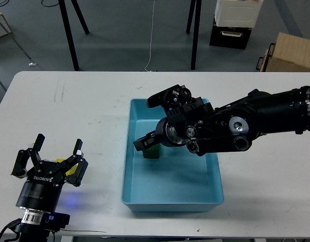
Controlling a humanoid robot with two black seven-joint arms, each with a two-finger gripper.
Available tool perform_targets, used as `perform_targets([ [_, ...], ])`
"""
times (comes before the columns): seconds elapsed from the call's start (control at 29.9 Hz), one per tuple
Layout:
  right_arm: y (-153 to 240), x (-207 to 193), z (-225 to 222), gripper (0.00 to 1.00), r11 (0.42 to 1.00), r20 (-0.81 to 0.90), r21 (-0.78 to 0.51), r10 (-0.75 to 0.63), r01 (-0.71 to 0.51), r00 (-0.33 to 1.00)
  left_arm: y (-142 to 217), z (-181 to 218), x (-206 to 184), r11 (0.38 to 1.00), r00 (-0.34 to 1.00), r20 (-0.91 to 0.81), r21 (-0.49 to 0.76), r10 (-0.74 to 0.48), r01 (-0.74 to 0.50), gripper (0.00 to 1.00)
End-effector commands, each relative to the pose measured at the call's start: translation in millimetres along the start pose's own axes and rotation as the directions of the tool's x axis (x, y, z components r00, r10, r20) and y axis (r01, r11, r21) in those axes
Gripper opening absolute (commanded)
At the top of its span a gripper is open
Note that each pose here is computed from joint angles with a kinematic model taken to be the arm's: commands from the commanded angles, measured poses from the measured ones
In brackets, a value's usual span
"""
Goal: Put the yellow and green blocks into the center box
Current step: 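Lower the green cube into the tray and open the right gripper, then withdraw the right gripper back toward its side of the table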
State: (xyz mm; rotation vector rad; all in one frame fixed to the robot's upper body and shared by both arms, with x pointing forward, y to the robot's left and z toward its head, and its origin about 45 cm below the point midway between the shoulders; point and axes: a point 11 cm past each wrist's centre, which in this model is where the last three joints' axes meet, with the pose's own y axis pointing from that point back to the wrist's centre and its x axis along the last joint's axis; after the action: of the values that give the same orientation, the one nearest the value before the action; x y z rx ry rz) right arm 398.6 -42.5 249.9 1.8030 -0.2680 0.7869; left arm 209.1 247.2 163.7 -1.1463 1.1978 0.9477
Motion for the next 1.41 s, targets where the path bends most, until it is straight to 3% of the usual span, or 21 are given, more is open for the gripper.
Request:
perform_targets([
  [0.0, 29, 72, 15, 1.0, 0.984, 0.288, 0.053, 0.147, -0.169, 0.946, -4, 0, -3, 1.0, 1.0, 0.004, 0.007, -0.013, 0.013, 1.0],
  [0.13, 61, 113, 40, 1.0, 0.945, 0.607, 0.132, 0.162, -0.3, 0.778, -6, -1, -3, 1.0, 0.999, 0.035, 0.024, -0.014, 0.013, 1.0],
  [0.27, 98, 139, 73, 1.0, 0.852, 0.865, 0.23, 0.042, -0.471, 0.499, -6, -2, -3, 0.999, 0.999, 0.048, 0.032, -0.014, 0.013, 1.0],
  [0.37, 127, 149, 120, 1.0, 0.743, 0.965, 0.23, -0.092, -0.629, 0.244, -7, -1, -3, 0.999, 0.999, 0.051, 0.032, -0.016, 0.014, 1.0],
  [0.44, 151, 151, 158, 1.0, 0.638, 0.979, 0.178, -0.194, -0.749, 0.068, -7, -1, -3, 0.999, 0.999, 0.052, 0.034, -0.015, 0.013, 1.0],
  [0.54, 180, 141, 224, 1.0, 0.42, 0.941, -0.013, -0.301, -0.907, -0.153, -7, -2, -4, 0.999, 0.998, 0.054, 0.04, -0.017, 0.014, 1.0],
  [0.6, 186, 117, 265, 1.0, 0.341, 0.913, -0.141, -0.318, -0.929, -0.256, -10, -2, -5, 0.999, 0.998, 0.054, 0.044, -0.024, 0.021, 1.0],
  [0.7, 189, 70, 307, 1.0, 0.335, 0.872, -0.238, -0.339, -0.912, -0.352, -11, -2, -6, 0.999, 0.998, 0.054, 0.045, -0.028, 0.026, 1.0],
  [0.9, 184, -46, 322, 1.0, 0.382, 0.801, -0.28, -0.414, -0.881, -0.433, -15, -2, -8, 0.998, 0.998, 0.058, 0.046, -0.04, 0.037, 1.0],
  [1.14, 174, -166, 280, 1.0, 0.465, 0.641, -0.314, -0.539, -0.828, -0.546, -16, -1, -10, 0.998, 0.997, 0.06, 0.044, -0.046, 0.043, 1.0],
  [1.37, 168, -239, 220, 1.0, 0.507, 0.434, -0.354, -0.654, -0.785, -0.619, -15, 4, -12, 0.998, 0.997, 0.068, 0.032, -0.048, 0.046, 1.0],
])
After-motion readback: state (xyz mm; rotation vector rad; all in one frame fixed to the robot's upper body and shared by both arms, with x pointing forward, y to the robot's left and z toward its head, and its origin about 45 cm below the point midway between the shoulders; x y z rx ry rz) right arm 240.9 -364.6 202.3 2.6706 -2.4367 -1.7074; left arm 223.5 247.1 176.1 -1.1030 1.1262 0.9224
